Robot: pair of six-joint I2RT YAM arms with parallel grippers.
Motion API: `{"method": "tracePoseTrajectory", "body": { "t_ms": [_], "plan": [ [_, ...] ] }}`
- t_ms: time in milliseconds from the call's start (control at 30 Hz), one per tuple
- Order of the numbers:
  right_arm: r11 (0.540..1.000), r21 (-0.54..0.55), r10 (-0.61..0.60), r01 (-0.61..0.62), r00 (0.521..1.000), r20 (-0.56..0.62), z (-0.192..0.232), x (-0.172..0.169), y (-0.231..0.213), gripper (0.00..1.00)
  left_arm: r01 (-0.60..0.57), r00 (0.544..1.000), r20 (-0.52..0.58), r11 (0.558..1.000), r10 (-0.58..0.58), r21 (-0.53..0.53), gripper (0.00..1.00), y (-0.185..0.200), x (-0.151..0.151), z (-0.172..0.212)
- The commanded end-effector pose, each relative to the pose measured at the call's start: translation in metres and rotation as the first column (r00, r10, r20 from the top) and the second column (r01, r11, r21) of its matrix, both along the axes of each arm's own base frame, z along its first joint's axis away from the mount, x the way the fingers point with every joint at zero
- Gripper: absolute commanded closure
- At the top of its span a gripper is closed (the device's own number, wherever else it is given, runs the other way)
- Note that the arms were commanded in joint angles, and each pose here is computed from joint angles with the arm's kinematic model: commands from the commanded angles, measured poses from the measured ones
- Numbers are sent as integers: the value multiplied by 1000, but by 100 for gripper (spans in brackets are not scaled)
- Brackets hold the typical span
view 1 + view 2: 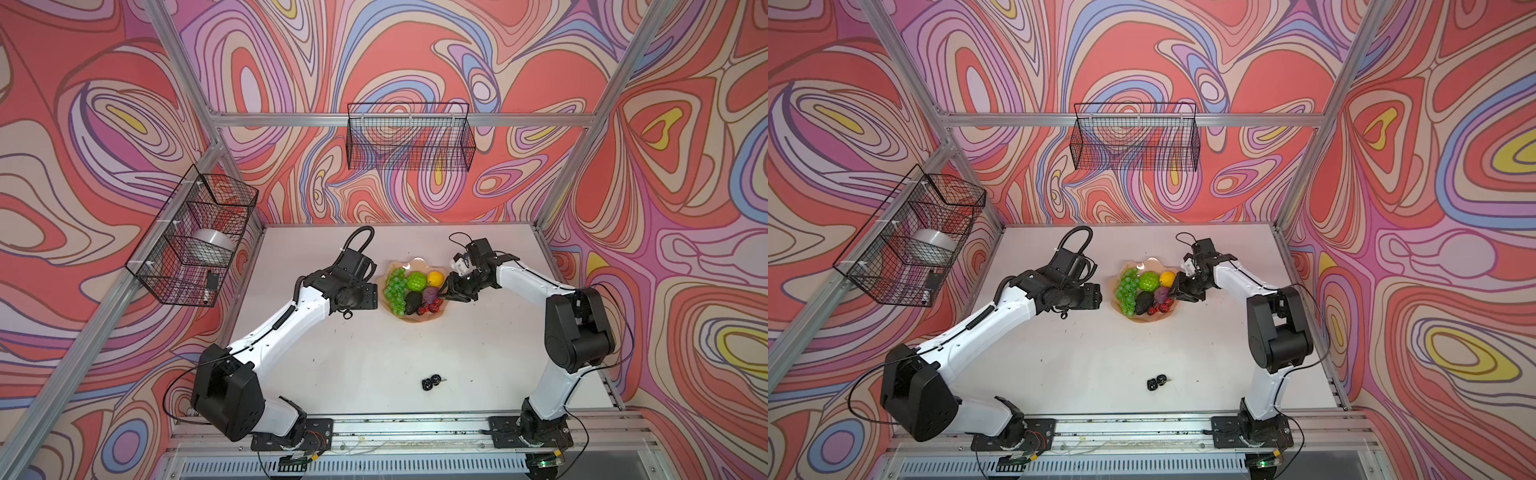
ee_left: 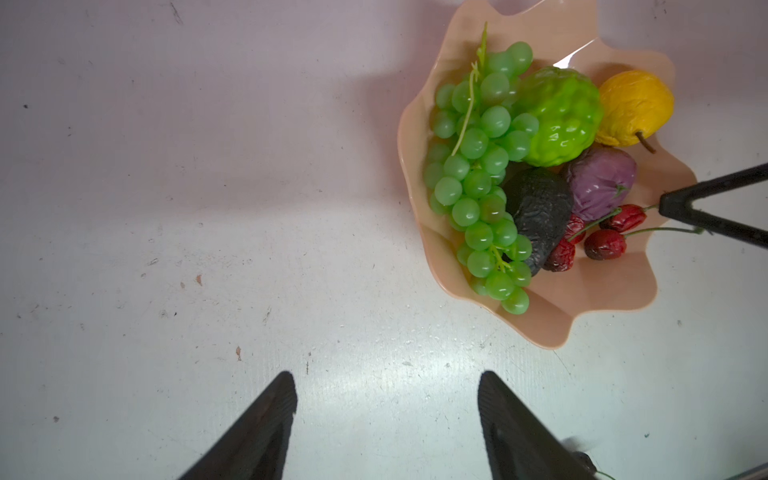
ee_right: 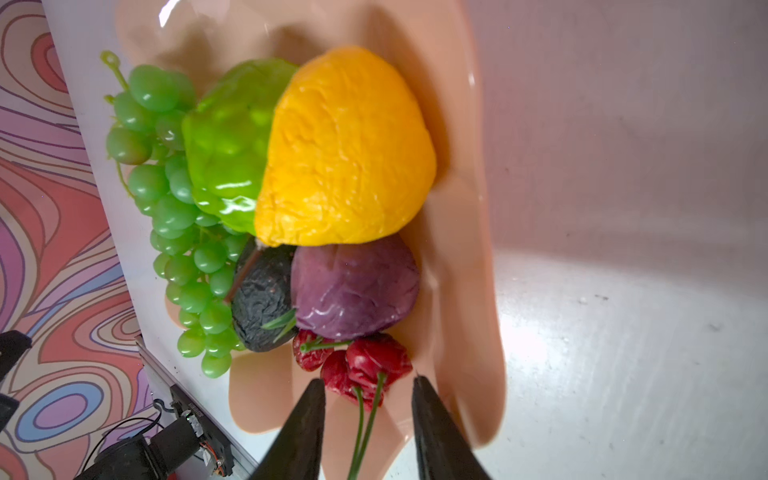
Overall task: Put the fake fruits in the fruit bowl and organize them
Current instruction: 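Release red cherries into bowl with right gripper while left gripper reaches for dark cherries, then grasp the dark cherry pair on the table by its stem with the left gripper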
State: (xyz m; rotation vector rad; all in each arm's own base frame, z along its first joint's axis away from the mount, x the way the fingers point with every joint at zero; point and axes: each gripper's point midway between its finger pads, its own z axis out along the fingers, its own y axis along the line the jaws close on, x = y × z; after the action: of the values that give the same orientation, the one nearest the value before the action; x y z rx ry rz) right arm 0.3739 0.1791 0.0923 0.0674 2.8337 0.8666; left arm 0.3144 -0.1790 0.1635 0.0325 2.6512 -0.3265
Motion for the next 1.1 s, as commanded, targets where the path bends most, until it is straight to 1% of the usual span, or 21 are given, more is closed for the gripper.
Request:
{"method": "tracePoseTrajectory", "body": {
  "t_ms": [0, 33, 67, 100, 167, 267, 400, 533, 567, 600, 667, 733, 800, 867, 900, 967, 1033, 1067],
  "plan": [
    [998, -45, 39, -36, 997, 69, 22, 3, -4, 55, 64, 996, -62, 997, -66, -38, 28, -10, -9, 0],
    [998, -53, 47, -43, 996, 81, 24, 5, -4, 52, 72, 994, -75, 996, -75, -52, 28, -13, -11, 0],
    [997, -59, 48, -41, 991, 122, 40, 7, -6, 50, 80, 992, -89, 995, -86, -65, 28, -16, -12, -1],
    [996, -72, 54, -45, 989, 140, 47, 8, -8, 48, 90, 989, -105, 992, -99, -88, 28, -21, -14, 0],
    [995, -89, 63, -49, 984, 165, 58, 9, -10, 47, 123, 977, -152, 980, -147, -157, 28, -35, -20, -2],
    [996, -79, 48, -31, 975, 218, 72, 9, -11, 47, 155, 953, -217, 957, -210, -244, 28, -55, -33, -8],
    [997, -69, -2, 21, 965, 262, 76, -1, -18, 48, 232, 923, -244, 936, -298, -264, 27, -78, -56, -13],
    [992, -101, -42, 73, 957, 286, 65, -17, -30, 49, 340, 874, -257, 897, -412, -283, 27, -106, -84, -16],
    [990, -113, -52, 88, 956, 289, 61, -19, -34, 49, 366, 858, -261, 882, -443, -296, 28, -114, -92, -17],
    [988, -120, -60, 99, 955, 292, 58, -21, -37, 49, 413, 832, -253, 856, -493, -310, 28, -126, -102, -15],
    [986, -124, -72, 112, 954, 290, 50, -23, -39, 49, 507, 787, -243, 818, -568, -270, 28, -140, -120, -14],
    [983, -131, -87, 130, 952, 294, 42, -22, -41, 49, 585, 739, -254, 781, -624, -218, 29, -153, -137, -16],
    [980, -138, -99, 146, 948, 304, 35, -19, -44, 48, 623, 703, -274, 754, -657, -209, 29, -166, -151, -23],
    [974, -150, -111, 169, 936, 335, 30, -13, -47, 43, 667, 663, -275, 716, -697, -207, 30, -180, -165, -29],
    [971, -157, -117, 182, 929, 352, 28, -9, -50, 41, 697, 638, -266, 689, -723, -200, 30, -187, -172, -32],
    [967, -171, -116, 190, 922, 370, 26, -3, -52, 41, 747, 596, -251, 642, -763, -175, 30, -199, -181, -37],
    [964, -185, -111, 193, 918, 380, 26, 3, -54, 40, 788, 551, -272, 599, -789, -140, 30, -205, -189, -48],
    [961, -190, -113, 198, 916, 385, 27, 5, -56, 41, 802, 536, -284, 585, -795, -124, 31, -206, -192, -53]
  ]
}}
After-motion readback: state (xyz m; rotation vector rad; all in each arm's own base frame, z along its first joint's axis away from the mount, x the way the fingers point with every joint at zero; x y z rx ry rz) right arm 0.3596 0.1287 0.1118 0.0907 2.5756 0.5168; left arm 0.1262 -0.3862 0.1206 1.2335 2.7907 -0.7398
